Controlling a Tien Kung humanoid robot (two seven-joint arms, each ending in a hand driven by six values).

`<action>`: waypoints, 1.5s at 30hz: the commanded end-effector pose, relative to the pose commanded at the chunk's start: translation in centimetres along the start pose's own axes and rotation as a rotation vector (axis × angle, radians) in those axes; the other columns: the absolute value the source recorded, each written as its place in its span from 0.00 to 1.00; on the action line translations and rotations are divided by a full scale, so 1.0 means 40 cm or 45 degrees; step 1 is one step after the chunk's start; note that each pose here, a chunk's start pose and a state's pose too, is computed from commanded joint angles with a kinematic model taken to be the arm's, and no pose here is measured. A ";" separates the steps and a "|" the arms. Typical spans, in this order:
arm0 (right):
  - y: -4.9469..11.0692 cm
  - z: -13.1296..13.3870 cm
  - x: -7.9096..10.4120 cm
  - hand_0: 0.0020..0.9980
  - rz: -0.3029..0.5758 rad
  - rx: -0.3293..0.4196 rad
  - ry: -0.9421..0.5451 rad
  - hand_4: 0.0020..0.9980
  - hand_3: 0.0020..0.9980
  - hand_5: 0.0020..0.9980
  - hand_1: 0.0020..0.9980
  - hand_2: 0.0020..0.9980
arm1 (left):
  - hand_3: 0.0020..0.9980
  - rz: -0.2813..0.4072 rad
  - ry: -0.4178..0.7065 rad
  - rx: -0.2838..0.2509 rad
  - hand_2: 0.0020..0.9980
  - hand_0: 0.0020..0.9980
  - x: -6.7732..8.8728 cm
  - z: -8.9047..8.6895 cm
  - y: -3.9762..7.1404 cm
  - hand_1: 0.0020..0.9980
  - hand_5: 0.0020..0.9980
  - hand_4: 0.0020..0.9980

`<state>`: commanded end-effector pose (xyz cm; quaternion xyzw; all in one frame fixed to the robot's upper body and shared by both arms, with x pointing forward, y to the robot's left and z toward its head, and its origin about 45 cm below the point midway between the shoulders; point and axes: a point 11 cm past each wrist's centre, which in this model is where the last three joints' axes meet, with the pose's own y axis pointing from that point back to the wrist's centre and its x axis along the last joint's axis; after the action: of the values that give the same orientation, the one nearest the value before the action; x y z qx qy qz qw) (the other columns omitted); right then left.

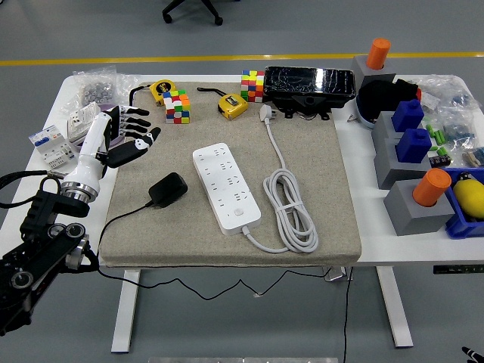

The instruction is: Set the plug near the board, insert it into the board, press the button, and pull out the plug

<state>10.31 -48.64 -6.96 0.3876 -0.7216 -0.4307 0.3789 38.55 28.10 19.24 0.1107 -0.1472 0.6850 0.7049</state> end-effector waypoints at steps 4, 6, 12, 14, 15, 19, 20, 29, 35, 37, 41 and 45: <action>0.000 -0.002 0.001 0.58 0.002 0.000 0.004 0.88 0.54 0.41 0.63 0.61 | 0.57 -0.002 0.001 -0.008 0.52 0.44 0.001 0.007 -0.002 0.51 0.19 0.79; 0.000 -0.002 0.002 0.58 0.003 0.000 0.007 0.88 0.54 0.41 0.63 0.61 | 0.57 -0.005 0.002 -0.011 0.52 0.44 0.000 0.009 -0.003 0.51 0.19 0.79; 0.001 -0.005 0.008 0.57 0.006 0.000 0.017 0.88 0.54 0.41 0.63 0.61 | 0.57 -0.015 0.002 -0.020 0.52 0.44 -0.004 0.017 -0.004 0.51 0.19 0.79; 0.001 -0.003 0.008 0.57 0.006 -0.003 0.019 0.88 0.54 0.41 0.63 0.61 | 0.57 -0.017 0.002 -0.021 0.52 0.44 -0.004 0.018 -0.004 0.51 0.19 0.79; 0.001 -0.001 0.009 0.57 0.007 -0.007 0.023 0.89 0.54 0.41 0.63 0.61 | 0.57 -0.021 0.001 -0.019 0.52 0.44 -0.006 0.017 -0.004 0.51 0.19 0.79; 0.001 -0.002 0.011 0.57 0.010 -0.007 0.032 0.89 0.54 0.41 0.63 0.61 | 0.57 -0.039 -0.002 -0.022 0.52 0.44 -0.014 0.022 -0.007 0.51 0.19 0.79; 0.001 -0.003 0.011 0.57 0.011 -0.006 0.032 0.89 0.54 0.41 0.63 0.61 | 0.57 -0.043 -0.002 -0.024 0.52 0.44 -0.016 0.023 -0.007 0.51 0.19 0.79; 0.000 0.004 0.008 0.57 0.010 -0.012 0.042 0.89 0.54 0.41 0.63 0.61 | 0.57 -0.067 -0.019 -0.022 0.52 0.44 -0.020 0.022 -0.006 0.51 0.19 0.79; 0.000 0.008 0.007 0.57 0.010 -0.016 0.053 0.89 0.54 0.41 0.63 0.61 | 0.57 -0.086 -0.019 -0.024 0.52 0.44 -0.029 0.025 -0.004 0.51 0.19 0.79; 0.000 0.006 0.008 0.57 0.011 -0.014 0.055 0.89 0.54 0.41 0.63 0.61 | 0.57 -0.094 -0.019 -0.024 0.52 0.44 -0.033 0.024 -0.003 0.51 0.19 0.79; 0.000 0.010 0.008 0.57 0.012 -0.018 0.062 0.89 0.54 0.41 0.63 0.61 | 0.57 -0.115 -0.025 -0.015 0.52 0.44 -0.042 0.018 0.002 0.51 0.19 0.79; 0.000 0.017 0.012 0.57 0.016 -0.026 0.066 0.89 0.54 0.41 0.63 0.61 | 0.57 -0.125 -0.030 -0.008 0.52 0.44 -0.045 0.014 0.005 0.51 0.19 0.79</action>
<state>9.51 -48.86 -7.10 0.3901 -0.7096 -0.4254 0.4042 38.29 26.23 19.10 0.1238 -0.1519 0.6477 0.7363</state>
